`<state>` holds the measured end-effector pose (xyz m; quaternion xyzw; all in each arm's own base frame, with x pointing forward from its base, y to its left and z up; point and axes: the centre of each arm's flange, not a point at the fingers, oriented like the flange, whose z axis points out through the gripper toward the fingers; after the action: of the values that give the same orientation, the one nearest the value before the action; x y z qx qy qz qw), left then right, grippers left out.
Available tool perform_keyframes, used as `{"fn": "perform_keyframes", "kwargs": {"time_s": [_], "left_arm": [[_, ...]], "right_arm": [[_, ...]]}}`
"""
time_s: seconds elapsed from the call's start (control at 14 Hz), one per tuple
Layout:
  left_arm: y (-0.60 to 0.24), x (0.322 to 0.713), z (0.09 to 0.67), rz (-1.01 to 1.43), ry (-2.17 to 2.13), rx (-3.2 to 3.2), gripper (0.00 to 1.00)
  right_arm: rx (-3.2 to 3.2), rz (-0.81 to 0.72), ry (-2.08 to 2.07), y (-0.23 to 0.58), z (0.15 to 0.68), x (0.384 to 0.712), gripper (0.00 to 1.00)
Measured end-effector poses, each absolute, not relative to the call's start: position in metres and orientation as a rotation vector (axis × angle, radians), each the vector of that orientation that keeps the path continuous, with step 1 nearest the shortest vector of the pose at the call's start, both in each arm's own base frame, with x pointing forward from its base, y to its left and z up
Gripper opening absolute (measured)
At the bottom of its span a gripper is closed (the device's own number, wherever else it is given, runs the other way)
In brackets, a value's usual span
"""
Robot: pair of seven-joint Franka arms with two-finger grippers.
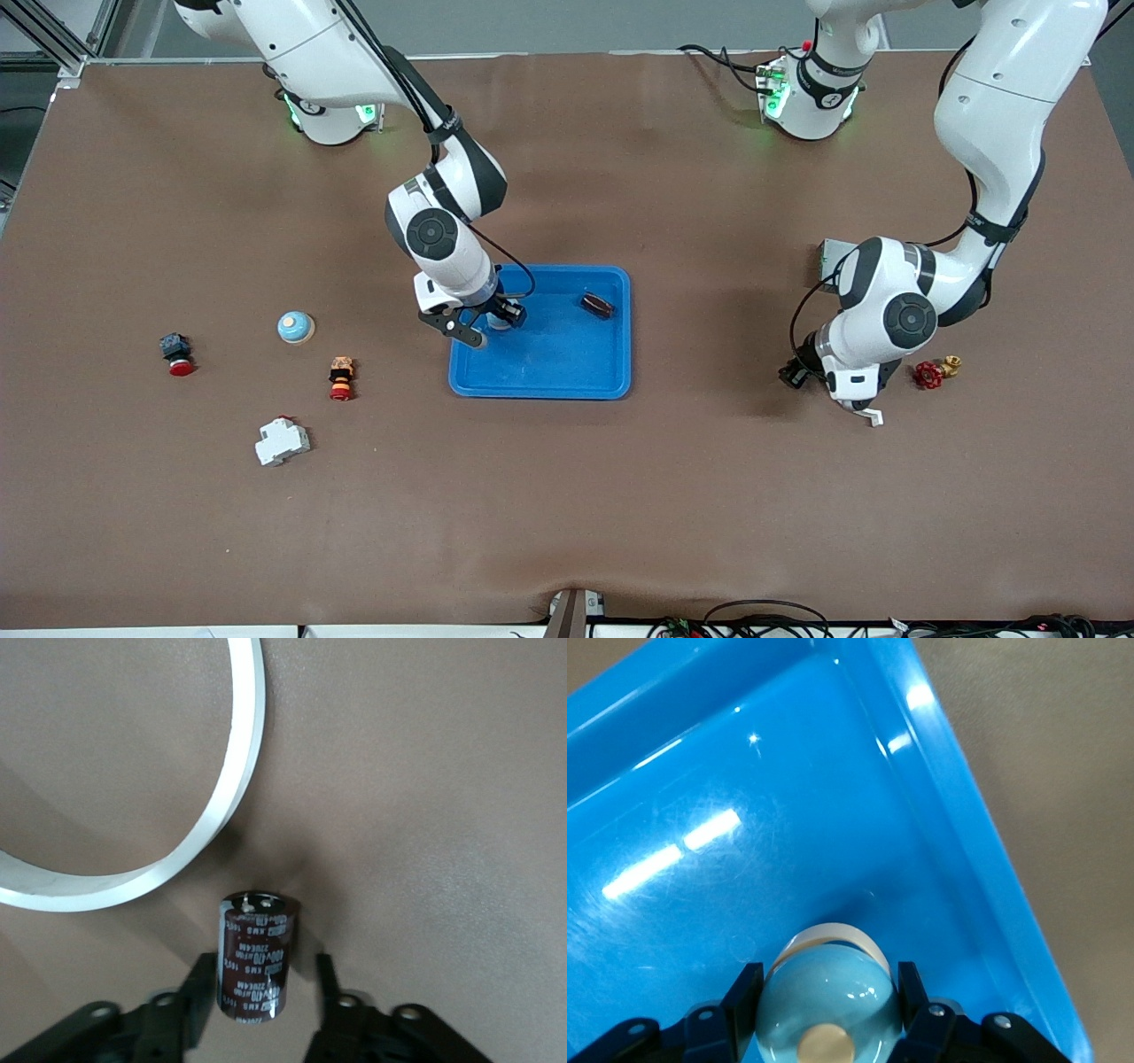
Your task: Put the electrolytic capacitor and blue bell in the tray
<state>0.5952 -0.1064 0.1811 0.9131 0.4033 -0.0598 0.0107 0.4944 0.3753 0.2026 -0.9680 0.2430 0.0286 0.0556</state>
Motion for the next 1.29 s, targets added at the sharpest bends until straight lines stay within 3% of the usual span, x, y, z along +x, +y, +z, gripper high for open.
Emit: {"fn": "perform_keyframes", "kwargs": {"time_s": [0.07,0.5,0.79,1.07,1.29], "left_arm": [[-0.106,0.596,0.182,-0.180,1.265,2.844,0.34],[-0.127,0.605,0.231,-0.116,1.323,2.825,0.34],[-0.209,0.598,0.284,-0.066,1.343,2.833,0.34],[-0.315,0.578,0.304,-0.030,1.423,2.744,0.34],[-0.383,0.565,0.301,-0.048,1.438,2.698,0.34]], "right_arm": [[-2.936,0.083,0.742,0.378,0.202,0.492,0.66],[-2.976,0.015,0.752,0.389,0.183,0.482,0.66],[-2.971,-0.014,0.764,0.394,0.181,0.480,0.67],[-2.967,-0.025,0.775,0.390,0.183,0.485,1.00],[-2.978,0.000,0.779,0.396,0.204,0.494,1.00]]}}
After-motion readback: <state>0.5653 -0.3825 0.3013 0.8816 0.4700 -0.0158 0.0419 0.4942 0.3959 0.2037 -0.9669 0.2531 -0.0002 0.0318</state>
